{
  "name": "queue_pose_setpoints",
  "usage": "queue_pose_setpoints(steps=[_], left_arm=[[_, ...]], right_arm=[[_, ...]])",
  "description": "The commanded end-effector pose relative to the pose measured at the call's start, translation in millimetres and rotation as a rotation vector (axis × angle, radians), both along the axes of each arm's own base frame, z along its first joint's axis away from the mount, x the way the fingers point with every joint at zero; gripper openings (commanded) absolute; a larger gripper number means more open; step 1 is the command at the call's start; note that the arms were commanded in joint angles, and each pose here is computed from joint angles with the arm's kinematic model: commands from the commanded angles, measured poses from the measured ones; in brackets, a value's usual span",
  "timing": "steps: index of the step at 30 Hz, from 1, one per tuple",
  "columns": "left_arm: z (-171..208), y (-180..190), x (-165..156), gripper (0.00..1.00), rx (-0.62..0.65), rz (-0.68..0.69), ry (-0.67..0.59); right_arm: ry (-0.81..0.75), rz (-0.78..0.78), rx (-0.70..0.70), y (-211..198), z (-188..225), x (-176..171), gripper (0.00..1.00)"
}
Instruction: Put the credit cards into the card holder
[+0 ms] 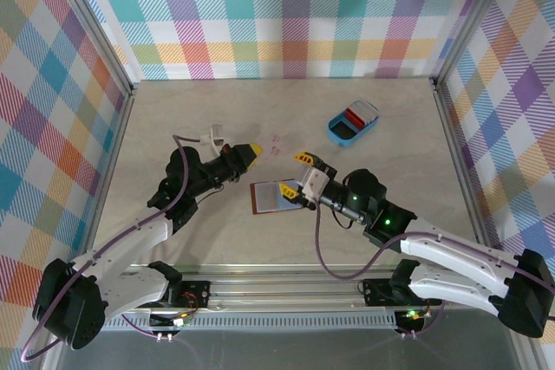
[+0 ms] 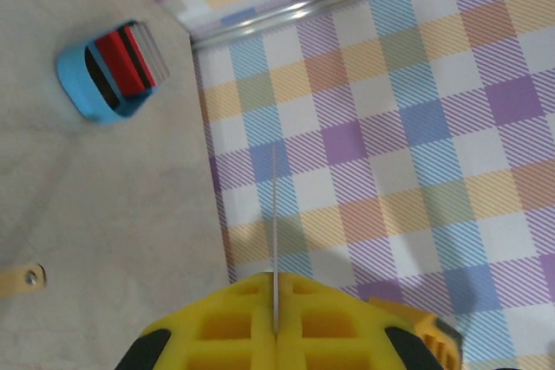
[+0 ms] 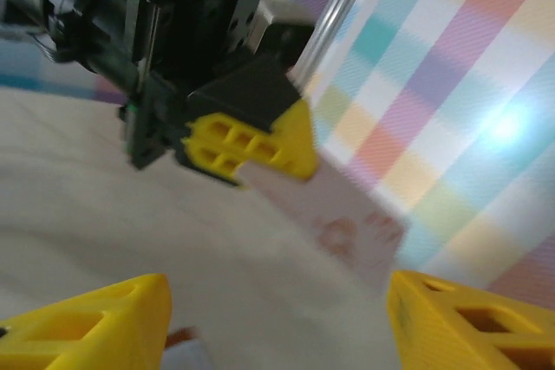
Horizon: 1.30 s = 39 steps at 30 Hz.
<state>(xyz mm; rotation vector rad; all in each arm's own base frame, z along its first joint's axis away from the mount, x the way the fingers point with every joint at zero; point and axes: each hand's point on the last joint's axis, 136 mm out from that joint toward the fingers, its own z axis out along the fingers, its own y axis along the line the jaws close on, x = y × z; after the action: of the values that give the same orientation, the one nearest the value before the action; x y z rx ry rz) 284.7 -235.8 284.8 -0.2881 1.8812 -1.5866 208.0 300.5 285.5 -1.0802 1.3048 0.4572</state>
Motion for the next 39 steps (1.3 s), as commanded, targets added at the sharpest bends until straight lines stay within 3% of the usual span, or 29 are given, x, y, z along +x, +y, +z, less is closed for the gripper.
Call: queue_pose_setpoints(steps=[1, 8, 12, 25, 39], left_arm=[[7.6, 10.5, 7.6, 0.0, 0.068, 0.065, -0.072], [4.3, 12.7, 6.7, 0.0, 0.094, 0.074, -0.088], [0.6, 15.1, 7.0, 0.0, 0.116, 0.085, -0.086], [-17.1, 15.0, 8.8, 0.0, 0.157, 0.111, 0.01], [-12.4, 9.5, 15.7, 0.0, 0.128, 0.136, -0.007]], right_arm=[[0.532, -0.007, 0.173, 6.6, -13.2, -4.9, 0.64], [1.032, -0.053, 0.575, -10.7, -19.4, 24.8, 0.64], [1.201, -0.057, 0.715, -17.7, -25.5, 32.7, 0.64], [1.325, -0.121, 0.784, -20.7, -30.3, 36.6, 0.69], [1.391, -0.101, 0.856, -13.6, -32.9, 43.4, 0.68]])
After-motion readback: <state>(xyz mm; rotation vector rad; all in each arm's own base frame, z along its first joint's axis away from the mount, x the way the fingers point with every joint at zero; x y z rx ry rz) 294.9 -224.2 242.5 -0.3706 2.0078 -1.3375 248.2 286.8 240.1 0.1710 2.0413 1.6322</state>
